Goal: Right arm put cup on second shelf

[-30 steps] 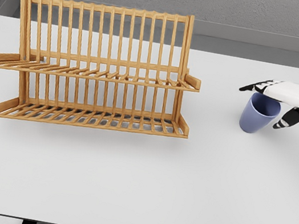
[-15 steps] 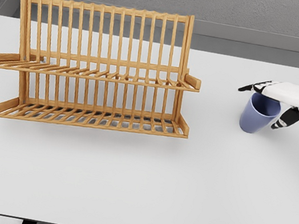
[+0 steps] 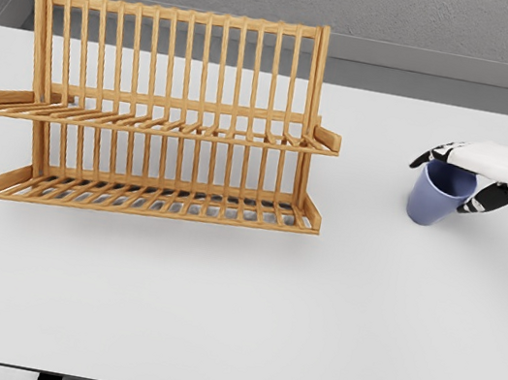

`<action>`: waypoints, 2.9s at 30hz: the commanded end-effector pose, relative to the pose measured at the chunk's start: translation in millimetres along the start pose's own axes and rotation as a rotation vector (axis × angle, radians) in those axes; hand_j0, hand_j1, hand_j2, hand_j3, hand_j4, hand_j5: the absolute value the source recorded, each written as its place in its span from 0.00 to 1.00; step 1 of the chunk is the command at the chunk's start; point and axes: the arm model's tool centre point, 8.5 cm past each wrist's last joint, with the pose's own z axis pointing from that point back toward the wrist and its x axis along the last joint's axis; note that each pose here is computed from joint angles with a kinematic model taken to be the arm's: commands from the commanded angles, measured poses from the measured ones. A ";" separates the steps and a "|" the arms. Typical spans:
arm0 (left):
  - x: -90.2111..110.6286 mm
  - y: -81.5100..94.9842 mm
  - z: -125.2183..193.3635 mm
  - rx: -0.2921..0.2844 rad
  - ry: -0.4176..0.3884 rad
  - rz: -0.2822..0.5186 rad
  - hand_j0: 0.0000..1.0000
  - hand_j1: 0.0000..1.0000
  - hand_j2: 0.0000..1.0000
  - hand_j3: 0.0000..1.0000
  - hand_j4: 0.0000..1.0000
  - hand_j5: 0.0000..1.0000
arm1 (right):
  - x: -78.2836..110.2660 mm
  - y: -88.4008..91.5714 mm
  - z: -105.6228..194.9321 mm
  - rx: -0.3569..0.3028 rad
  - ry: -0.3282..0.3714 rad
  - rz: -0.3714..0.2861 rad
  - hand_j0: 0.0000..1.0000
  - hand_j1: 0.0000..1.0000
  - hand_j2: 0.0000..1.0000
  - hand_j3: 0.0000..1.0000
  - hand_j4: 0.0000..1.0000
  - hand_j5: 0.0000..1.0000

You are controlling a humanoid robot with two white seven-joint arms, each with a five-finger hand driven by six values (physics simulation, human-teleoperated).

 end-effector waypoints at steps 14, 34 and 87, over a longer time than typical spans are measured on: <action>0.0 0.1 0.0 0.000 -0.001 0.000 1.00 1.00 1.00 1.00 1.00 1.00 | 1.1 -4.3 1.5 -0.008 -0.004 0.008 0.67 0.67 0.67 0.67 0.67 0.67; -0.2 0.1 0.0 0.000 0.001 -0.001 1.00 1.00 1.00 1.00 1.00 1.00 | 0.7 -34.0 15.6 -0.069 0.006 0.046 0.67 0.67 0.67 0.67 0.67 0.67; -0.2 0.1 0.0 0.000 0.001 -0.001 1.00 1.00 1.00 1.00 1.00 1.00 | 97.3 -120.9 53.1 -0.314 -0.172 0.299 0.64 0.64 0.64 0.64 0.64 0.64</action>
